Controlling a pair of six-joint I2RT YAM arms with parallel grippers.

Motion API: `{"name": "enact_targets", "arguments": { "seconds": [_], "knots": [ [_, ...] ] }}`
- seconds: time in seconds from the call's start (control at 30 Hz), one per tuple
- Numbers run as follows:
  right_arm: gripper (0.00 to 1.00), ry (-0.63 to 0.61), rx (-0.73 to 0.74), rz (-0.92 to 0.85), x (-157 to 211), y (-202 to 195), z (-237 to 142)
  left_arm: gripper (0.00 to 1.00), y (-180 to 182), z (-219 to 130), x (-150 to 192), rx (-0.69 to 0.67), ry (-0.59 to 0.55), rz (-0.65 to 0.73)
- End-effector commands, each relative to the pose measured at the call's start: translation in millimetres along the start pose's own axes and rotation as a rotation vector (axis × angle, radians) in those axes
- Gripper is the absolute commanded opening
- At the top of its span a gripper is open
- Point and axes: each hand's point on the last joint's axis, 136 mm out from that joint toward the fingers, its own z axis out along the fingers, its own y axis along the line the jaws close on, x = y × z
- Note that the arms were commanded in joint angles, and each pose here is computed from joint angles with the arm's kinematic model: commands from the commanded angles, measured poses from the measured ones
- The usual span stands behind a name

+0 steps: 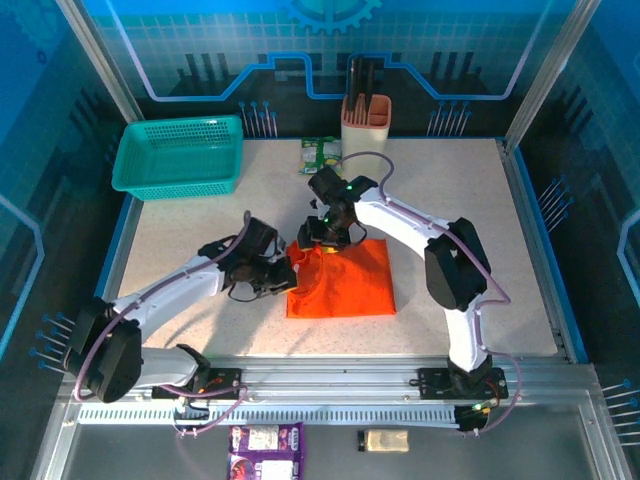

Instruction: Fold the inside-out t-shirt

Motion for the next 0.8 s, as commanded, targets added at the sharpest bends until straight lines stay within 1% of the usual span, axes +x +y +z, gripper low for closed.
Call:
{"name": "enact_targets", "arguments": {
  "seconds": [0.0, 0.1, 0.2, 0.3, 0.33, 0.4, 0.5, 0.6, 0.77],
  "knots": [
    [0.60, 0.026, -0.109, -0.035, -14.2, 21.6, 20.7, 0.03, 6.0, 15.5, 10.4, -0.024, 0.042, -0.041],
    [0.61, 0.037, -0.176, -0.033, -25.6, 35.9, 37.0, 0.03, 25.8, 25.4, 15.4, -0.076, 0.047, -0.063],
    [0.61, 0.033, -0.288, -0.031, -40.1, 58.7, 49.0, 0.02, 45.2, 30.9, 19.6, -0.141, 0.051, -0.073],
    [0.61, 0.020, -0.382, -0.027, -57.2, 76.1, 60.2, 0.02, 54.1, 33.9, 23.4, -0.160, 0.054, -0.082],
    [0.61, 0.023, -0.390, -0.025, -62.5, 76.4, 68.6, 0.02, 55.8, 34.3, 24.0, -0.163, 0.053, -0.084],
    [0.61, 0.022, -0.408, -0.033, -69.7, 79.3, 71.0, 0.02, 58.4, 34.7, 25.6, -0.167, 0.053, -0.090],
    [0.61, 0.003, -0.436, -0.063, -73.4, 87.4, 55.8, 0.02, 53.9, 27.7, 24.3, -0.155, 0.037, -0.089],
    [0.61, -0.045, -0.437, -0.093, -74.4, 89.3, 22.2, 0.02, 42.7, 13.0, 16.9, -0.140, -0.006, -0.071],
    [0.61, -0.076, -0.384, -0.090, -69.4, 58.6, -15.1, 0.02, 13.9, -5.9, 5.8, -0.086, -0.039, -0.035]
  ]
}}
